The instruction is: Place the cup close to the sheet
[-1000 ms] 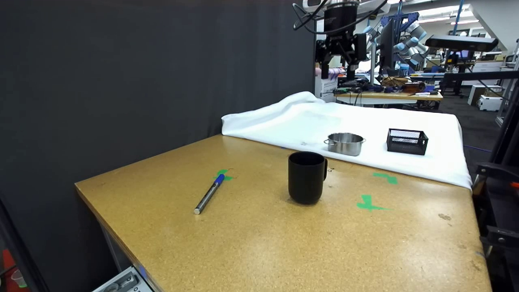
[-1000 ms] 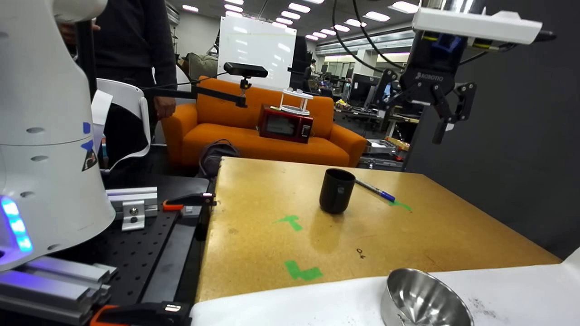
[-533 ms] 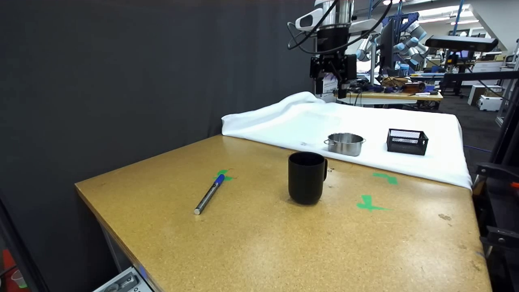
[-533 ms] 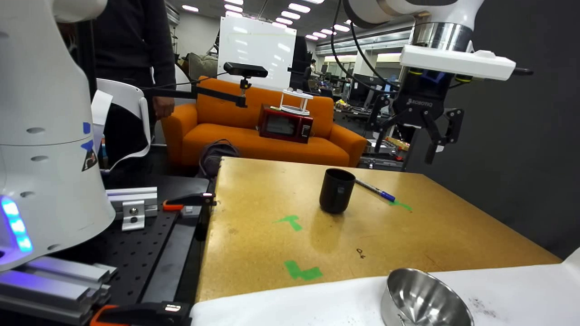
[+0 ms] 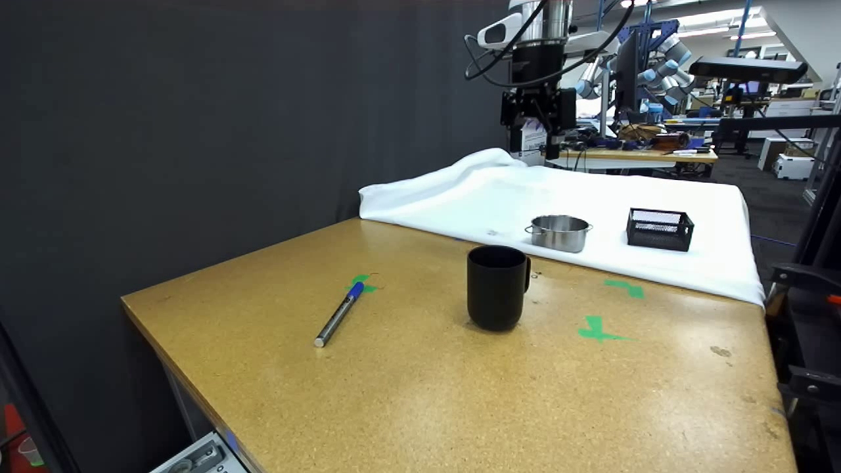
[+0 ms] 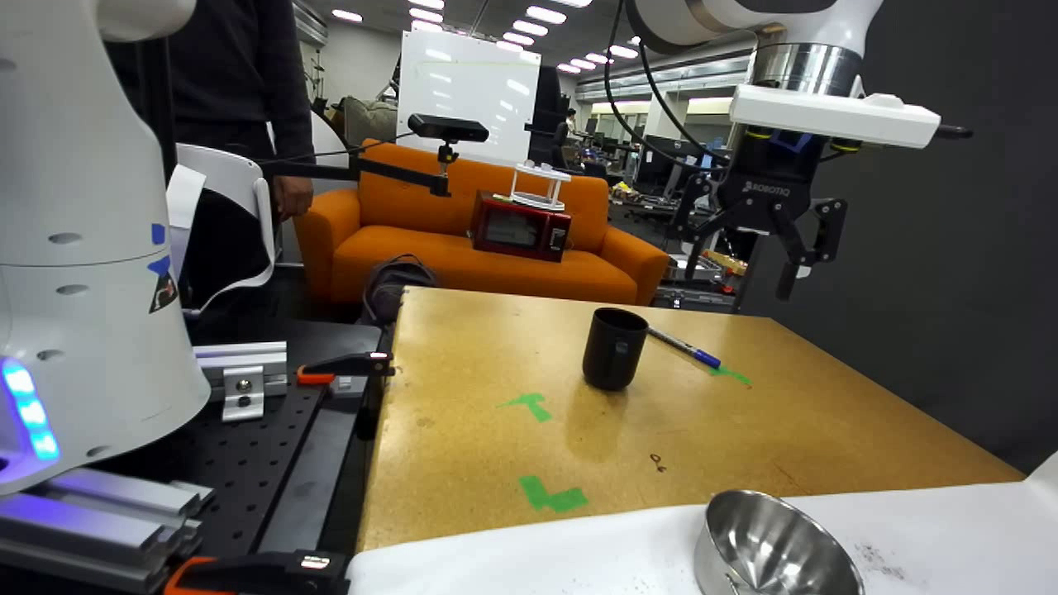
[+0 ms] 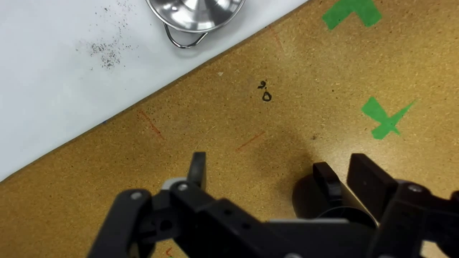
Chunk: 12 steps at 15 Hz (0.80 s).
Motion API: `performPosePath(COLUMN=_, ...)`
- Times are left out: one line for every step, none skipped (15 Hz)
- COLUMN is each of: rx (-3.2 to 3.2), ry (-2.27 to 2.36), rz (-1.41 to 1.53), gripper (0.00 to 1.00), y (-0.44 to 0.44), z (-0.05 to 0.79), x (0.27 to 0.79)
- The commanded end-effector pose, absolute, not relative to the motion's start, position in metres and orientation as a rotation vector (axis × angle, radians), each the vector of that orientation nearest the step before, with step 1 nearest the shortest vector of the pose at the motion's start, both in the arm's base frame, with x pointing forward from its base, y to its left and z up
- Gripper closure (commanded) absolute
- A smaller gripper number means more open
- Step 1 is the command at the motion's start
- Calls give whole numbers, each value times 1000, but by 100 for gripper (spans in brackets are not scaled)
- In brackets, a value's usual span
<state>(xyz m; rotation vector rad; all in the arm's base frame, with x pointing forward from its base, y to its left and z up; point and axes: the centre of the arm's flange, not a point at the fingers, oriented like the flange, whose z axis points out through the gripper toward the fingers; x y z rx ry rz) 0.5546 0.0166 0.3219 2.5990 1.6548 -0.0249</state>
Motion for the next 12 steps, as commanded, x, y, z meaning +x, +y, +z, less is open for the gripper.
performPosePath(rx=2597, ry=1654, rz=-24, gripper=0, y=19, z=317, x=559)
performPosePath(rx=2594, ry=1653, rz=-16, gripper=0, y=21, z=315, x=560)
performPosePath(rx=2592, ry=1643, rz=-1, gripper=0, y=24, z=311, x=560)
performPosePath(rx=2597, ry=1629, rz=14, gripper=0, y=28, z=307, x=560)
performPosePath(rx=2602, ry=1615, rz=37, gripper=0, y=34, z=304, x=562)
performPosePath(rx=2606, ry=1603, rz=57, gripper=0, y=41, z=301, x=564)
performPosePath(rx=2615, ry=1591, rz=70, gripper=0, y=50, z=295, x=567)
performPosePath(rx=2635, ry=1597, rz=89, gripper=0, y=58, z=288, x=569)
performPosePath(rx=2648, ry=1601, rz=107, gripper=0, y=69, z=280, x=571)
performPosePath(rx=2670, ry=1617, rz=116, gripper=0, y=80, z=269, x=573)
performPosePath(rx=2697, ry=1626, rz=132, gripper=0, y=91, z=258, x=573)
performPosePath(rx=2720, ry=1630, rz=135, gripper=0, y=101, z=248, x=572)
